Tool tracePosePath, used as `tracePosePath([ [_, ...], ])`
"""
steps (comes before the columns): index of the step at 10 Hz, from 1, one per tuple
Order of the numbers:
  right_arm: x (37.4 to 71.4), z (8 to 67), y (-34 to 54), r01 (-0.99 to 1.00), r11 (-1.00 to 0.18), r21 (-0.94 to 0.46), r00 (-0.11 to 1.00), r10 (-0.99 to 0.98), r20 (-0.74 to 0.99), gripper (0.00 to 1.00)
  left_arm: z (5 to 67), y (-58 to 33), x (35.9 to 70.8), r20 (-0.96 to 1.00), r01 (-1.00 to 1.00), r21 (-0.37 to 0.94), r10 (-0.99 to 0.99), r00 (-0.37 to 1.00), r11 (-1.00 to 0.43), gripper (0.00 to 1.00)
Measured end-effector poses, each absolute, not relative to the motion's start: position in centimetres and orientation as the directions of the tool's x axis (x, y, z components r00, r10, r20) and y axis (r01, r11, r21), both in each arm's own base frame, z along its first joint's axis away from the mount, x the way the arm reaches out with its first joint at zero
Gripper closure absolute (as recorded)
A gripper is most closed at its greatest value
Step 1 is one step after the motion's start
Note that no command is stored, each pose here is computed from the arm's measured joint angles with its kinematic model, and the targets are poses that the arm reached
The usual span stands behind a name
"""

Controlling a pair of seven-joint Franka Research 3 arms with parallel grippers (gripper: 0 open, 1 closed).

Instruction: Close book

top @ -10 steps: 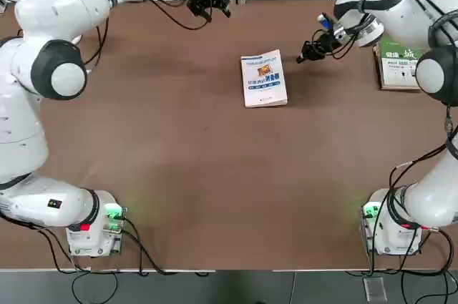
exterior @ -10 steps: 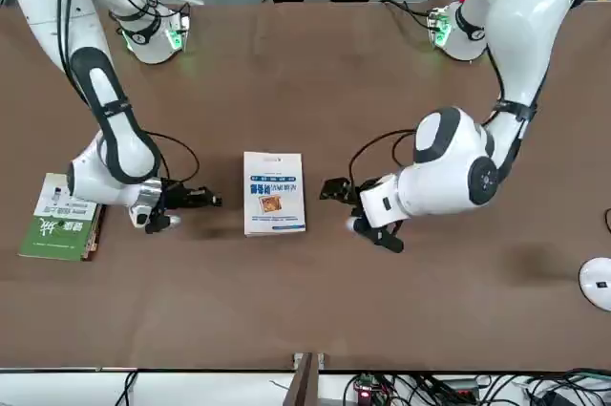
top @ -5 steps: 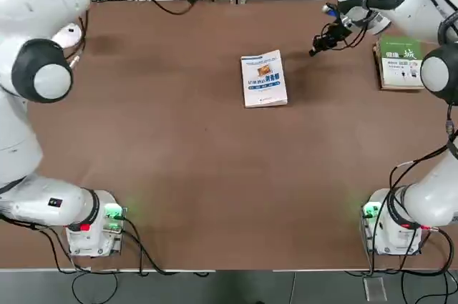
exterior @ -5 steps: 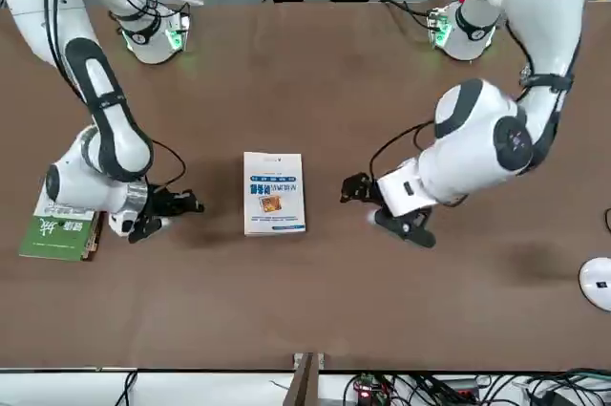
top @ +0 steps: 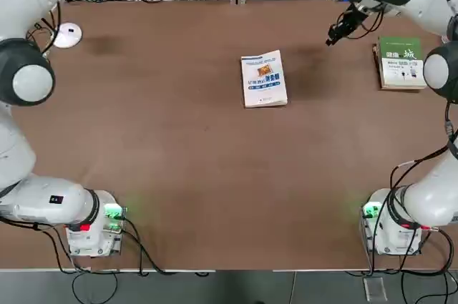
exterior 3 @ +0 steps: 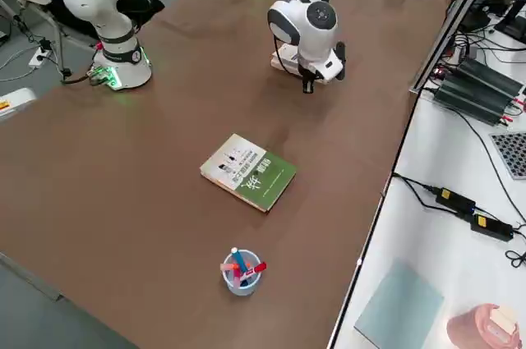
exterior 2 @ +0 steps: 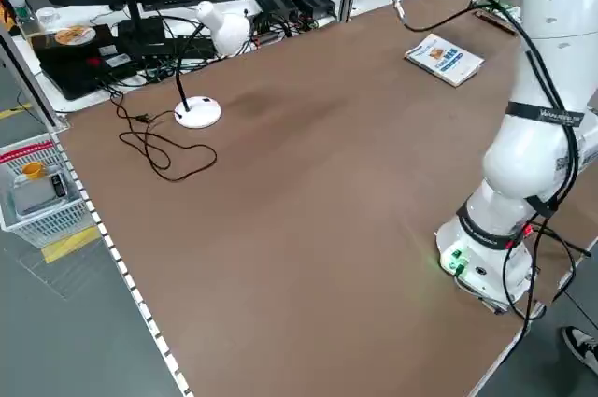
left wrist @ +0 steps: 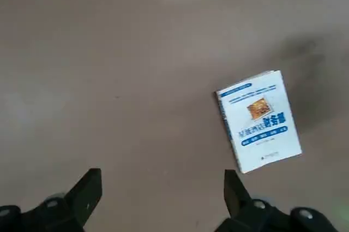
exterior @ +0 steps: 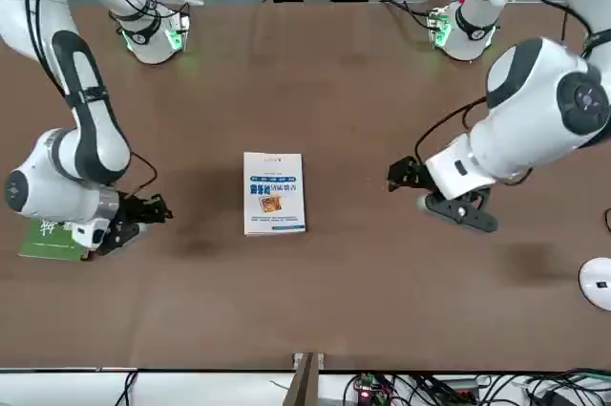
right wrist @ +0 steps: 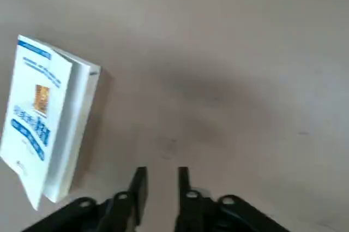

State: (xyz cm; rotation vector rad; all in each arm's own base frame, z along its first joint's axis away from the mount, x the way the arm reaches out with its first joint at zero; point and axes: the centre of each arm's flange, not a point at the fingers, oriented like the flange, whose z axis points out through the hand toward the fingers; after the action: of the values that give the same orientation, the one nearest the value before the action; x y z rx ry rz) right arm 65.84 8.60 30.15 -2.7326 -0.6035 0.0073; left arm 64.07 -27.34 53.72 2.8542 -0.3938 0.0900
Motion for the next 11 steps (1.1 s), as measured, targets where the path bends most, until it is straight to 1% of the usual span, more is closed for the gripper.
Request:
tracePosePath([
  [1,66.3,30.8,7.8,0.418,-0.857,-0.302,0.906,0.418,0.068,0.50,54.6,-26.9,63.7,0.092,-0.267,0.225,-0.252,0.963,-0.937,0.01],
  [3,66.9,31.9,6.2,0.436,-0.867,-0.242,0.899,0.433,0.066,0.32,55.8,-25.2,63.1,0.066,-0.243,0.199,-0.235,0.970,-0.949,0.01],
  [4,67.2,32.4,5.5,0.445,-0.870,-0.211,0.895,0.442,0.064,0.20,56.3,-23.9,63.0,0.050,-0.228,0.189,-0.222,0.974,-0.955,0.01],
  [6,67.9,33.6,4.2,0.461,-0.875,-0.150,0.887,0.457,0.062,0.04,57.1,-20.7,62.8,0.012,-0.191,0.163,-0.192,0.981,-0.968,0.01],
  [7,68.2,34.4,3.5,0.459,-0.879,-0.126,0.888,0.454,0.065,0.00,57.4,-18.9,62.7,-0.012,-0.174,0.138,-0.177,0.984,-0.975,0.01],
  [9,68.6,36.7,2.8,0.411,-0.908,-0.080,0.911,0.406,0.070,0.00,58.0,-15.8,62.3,-0.054,-0.155,0.087,-0.160,0.986,-0.984,0.01],
  [11,67.9,40.2,4.1,0.332,-0.942,-0.043,0.943,0.330,0.048,0.00,59.2,-13.1,61.6,-0.075,-0.173,0.046,-0.176,0.982,-0.984,0.00],
])
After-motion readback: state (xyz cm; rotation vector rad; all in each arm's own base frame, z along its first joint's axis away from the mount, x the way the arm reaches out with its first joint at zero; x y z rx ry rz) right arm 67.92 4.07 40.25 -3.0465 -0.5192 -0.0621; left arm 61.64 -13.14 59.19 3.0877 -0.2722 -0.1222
